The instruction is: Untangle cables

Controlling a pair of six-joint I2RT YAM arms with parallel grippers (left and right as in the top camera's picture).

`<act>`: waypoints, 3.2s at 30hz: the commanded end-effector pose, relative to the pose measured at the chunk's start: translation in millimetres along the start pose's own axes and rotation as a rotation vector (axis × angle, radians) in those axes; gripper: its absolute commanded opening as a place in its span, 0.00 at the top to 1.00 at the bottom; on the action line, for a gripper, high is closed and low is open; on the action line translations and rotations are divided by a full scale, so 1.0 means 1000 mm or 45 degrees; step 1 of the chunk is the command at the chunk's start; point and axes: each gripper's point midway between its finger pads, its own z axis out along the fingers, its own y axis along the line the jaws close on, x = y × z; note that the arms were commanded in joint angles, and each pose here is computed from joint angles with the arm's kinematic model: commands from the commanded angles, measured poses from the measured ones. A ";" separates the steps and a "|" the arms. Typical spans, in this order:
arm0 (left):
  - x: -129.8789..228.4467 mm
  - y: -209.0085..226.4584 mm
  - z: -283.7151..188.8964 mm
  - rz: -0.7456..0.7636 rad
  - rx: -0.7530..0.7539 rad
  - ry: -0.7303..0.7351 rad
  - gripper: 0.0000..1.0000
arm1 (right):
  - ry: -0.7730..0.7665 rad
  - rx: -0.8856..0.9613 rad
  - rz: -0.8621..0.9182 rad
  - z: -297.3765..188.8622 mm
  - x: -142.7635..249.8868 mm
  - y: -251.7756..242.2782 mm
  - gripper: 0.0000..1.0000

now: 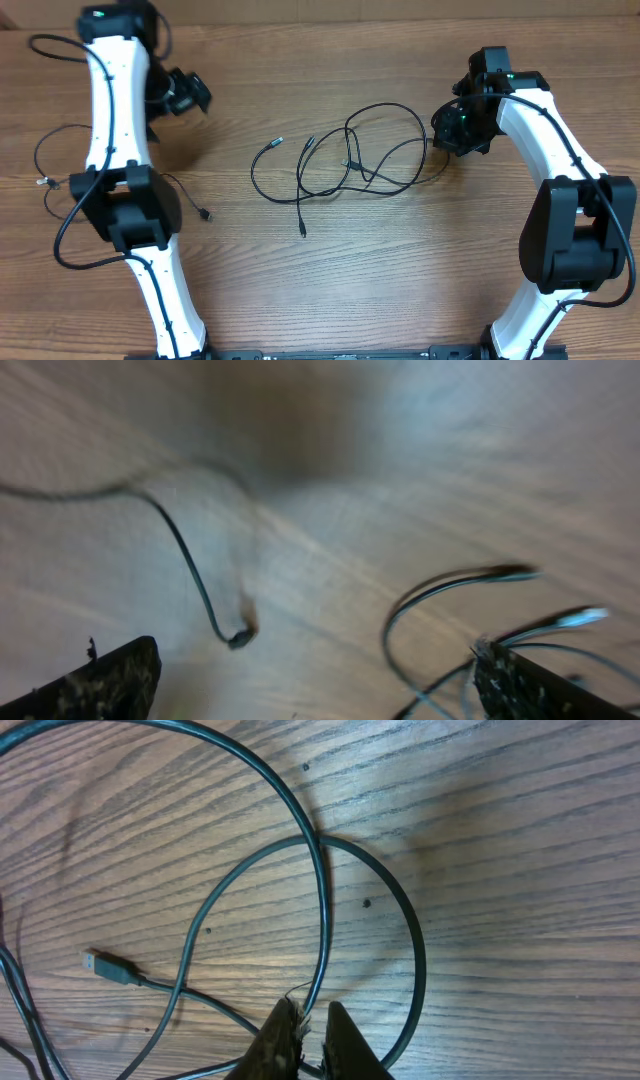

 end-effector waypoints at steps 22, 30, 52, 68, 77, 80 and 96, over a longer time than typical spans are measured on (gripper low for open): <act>0.031 0.077 0.102 -0.169 -0.674 -0.018 0.95 | -0.014 -0.010 -0.022 0.003 -0.004 0.004 0.91; 0.002 0.101 0.080 -0.267 -0.534 -0.075 0.95 | -0.015 -0.010 -0.021 0.003 -0.005 0.004 0.90; -0.101 0.196 -0.079 -0.473 0.120 -0.723 0.08 | -0.029 -0.186 -0.137 0.003 -0.006 0.041 0.91; 0.016 -0.070 -0.084 0.509 0.411 -0.599 0.08 | -0.290 -0.202 -0.130 -0.100 -0.029 0.052 0.00; 0.138 -0.202 -0.028 0.820 0.474 -0.418 0.25 | -0.275 -0.186 -0.089 -0.102 -0.029 0.037 0.00; 0.162 -0.217 0.011 0.836 0.415 -0.314 0.30 | -0.254 -0.179 -0.093 -0.101 -0.025 0.036 0.00; 0.187 -0.234 0.096 0.878 0.288 -0.155 0.58 | -0.198 -0.163 -0.108 -0.098 -0.014 0.033 0.00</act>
